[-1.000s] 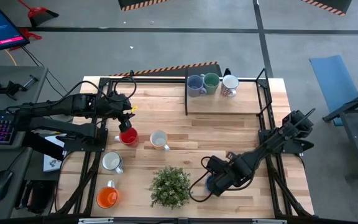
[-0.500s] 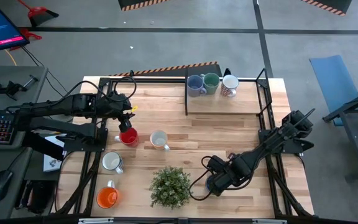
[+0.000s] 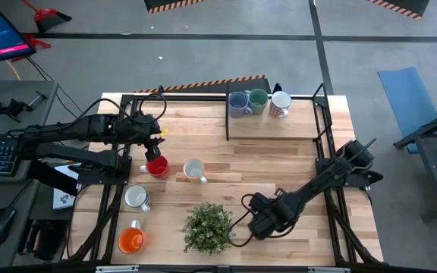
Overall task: Place coffee mugs
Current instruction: Put the blue mug on the shelf
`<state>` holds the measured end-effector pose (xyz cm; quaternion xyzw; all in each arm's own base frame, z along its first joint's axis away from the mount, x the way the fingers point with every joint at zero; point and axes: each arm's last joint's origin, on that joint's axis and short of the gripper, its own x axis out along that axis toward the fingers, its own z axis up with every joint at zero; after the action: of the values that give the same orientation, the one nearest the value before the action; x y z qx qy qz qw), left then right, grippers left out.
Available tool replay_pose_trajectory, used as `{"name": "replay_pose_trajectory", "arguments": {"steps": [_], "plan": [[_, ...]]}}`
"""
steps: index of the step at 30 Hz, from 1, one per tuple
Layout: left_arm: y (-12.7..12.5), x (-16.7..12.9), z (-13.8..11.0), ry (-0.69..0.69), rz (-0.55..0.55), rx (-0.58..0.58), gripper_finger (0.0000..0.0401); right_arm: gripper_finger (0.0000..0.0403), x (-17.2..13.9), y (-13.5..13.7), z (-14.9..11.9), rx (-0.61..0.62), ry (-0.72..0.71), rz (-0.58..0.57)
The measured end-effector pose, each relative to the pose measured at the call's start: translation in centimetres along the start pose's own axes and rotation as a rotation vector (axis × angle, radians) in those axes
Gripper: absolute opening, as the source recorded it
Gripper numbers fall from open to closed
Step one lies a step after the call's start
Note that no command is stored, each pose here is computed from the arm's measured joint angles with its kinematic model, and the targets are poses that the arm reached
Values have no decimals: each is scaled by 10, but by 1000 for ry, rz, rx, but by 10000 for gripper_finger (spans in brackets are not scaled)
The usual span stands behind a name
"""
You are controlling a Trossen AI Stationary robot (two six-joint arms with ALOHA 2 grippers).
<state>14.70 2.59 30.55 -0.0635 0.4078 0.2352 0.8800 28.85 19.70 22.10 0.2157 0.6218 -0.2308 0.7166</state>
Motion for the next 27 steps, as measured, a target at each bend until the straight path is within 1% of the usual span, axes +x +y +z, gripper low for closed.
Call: {"name": "replay_pose_trajectory", "arguments": {"steps": [10, 19, 22, 24, 26, 27], "plan": [[0, 0, 0, 0, 0, -1, 147, 113, 19, 7, -1, -5, 31, -33], [0, 0, 0, 0, 0, -1, 147, 110, 20, 7, -1, 15, 31, -34], [0, 0, 0, 0, 0, -1, 147, 88, 20, 7, -1, 53, 31, -35], [0, 0, 0, 0, 0, -1, 147, 59, 20, 7, -1, 77, 32, -38], [0, 0, 0, 0, 0, -1, 147, 22, 20, 7, -3, 98, 38, -46], [0, 0, 0, 0, 0, -1, 147, 11, 20, 7, -4, 111, 41, -46]]}}
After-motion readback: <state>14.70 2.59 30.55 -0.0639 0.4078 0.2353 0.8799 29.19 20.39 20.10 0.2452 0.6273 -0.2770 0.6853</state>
